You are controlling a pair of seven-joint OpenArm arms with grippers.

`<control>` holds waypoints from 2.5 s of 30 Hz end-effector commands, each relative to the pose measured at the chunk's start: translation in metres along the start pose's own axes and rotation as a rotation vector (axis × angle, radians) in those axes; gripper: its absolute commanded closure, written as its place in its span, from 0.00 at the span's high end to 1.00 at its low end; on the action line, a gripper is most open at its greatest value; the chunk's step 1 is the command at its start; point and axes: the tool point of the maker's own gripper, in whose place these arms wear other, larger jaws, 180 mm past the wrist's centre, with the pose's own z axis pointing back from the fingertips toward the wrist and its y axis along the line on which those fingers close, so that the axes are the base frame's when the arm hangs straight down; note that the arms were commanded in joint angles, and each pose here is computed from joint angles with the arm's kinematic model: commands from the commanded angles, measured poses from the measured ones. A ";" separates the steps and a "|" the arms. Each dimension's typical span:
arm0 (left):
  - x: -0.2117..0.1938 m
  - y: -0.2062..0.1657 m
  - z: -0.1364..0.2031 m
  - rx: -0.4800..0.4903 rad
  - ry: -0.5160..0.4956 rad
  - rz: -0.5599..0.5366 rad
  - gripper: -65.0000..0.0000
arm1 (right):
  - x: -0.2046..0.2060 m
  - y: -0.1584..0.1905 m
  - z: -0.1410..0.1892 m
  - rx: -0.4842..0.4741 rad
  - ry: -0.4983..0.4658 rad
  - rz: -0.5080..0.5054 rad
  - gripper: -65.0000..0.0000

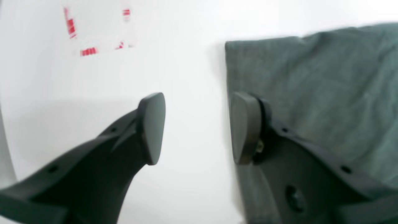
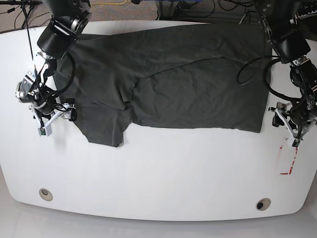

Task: Fold the T-shirt properly
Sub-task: 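Release the edge and move both grippers to the shirt's opposite edge, then grasp the opposite edge with both grippers and fold it over toward the held edge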

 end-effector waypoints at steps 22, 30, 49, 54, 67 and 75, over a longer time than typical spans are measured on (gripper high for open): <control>0.019 0.017 0.007 0.031 -0.046 0.007 0.49 | -0.007 0.032 -0.016 0.067 -0.032 -0.032 0.75; 0.019 0.015 0.006 0.025 -0.046 0.009 0.49 | -0.010 0.032 -0.016 0.068 -0.028 -0.034 0.53; 0.018 -0.025 -0.060 -0.179 -0.016 0.089 0.56 | -0.009 0.030 -0.014 0.062 -0.030 -0.029 0.03; 0.017 -0.028 -0.067 -0.204 -0.012 0.124 0.63 | -0.009 0.030 -0.014 0.062 -0.028 -0.029 0.03; 0.007 -0.049 -0.079 -0.248 0.045 0.073 0.63 | -0.007 0.030 -0.014 0.063 -0.032 -0.029 0.03; 0.010 -0.068 -0.084 -0.280 0.042 0.068 0.22 | -0.006 0.031 -0.014 0.063 -0.033 -0.027 0.02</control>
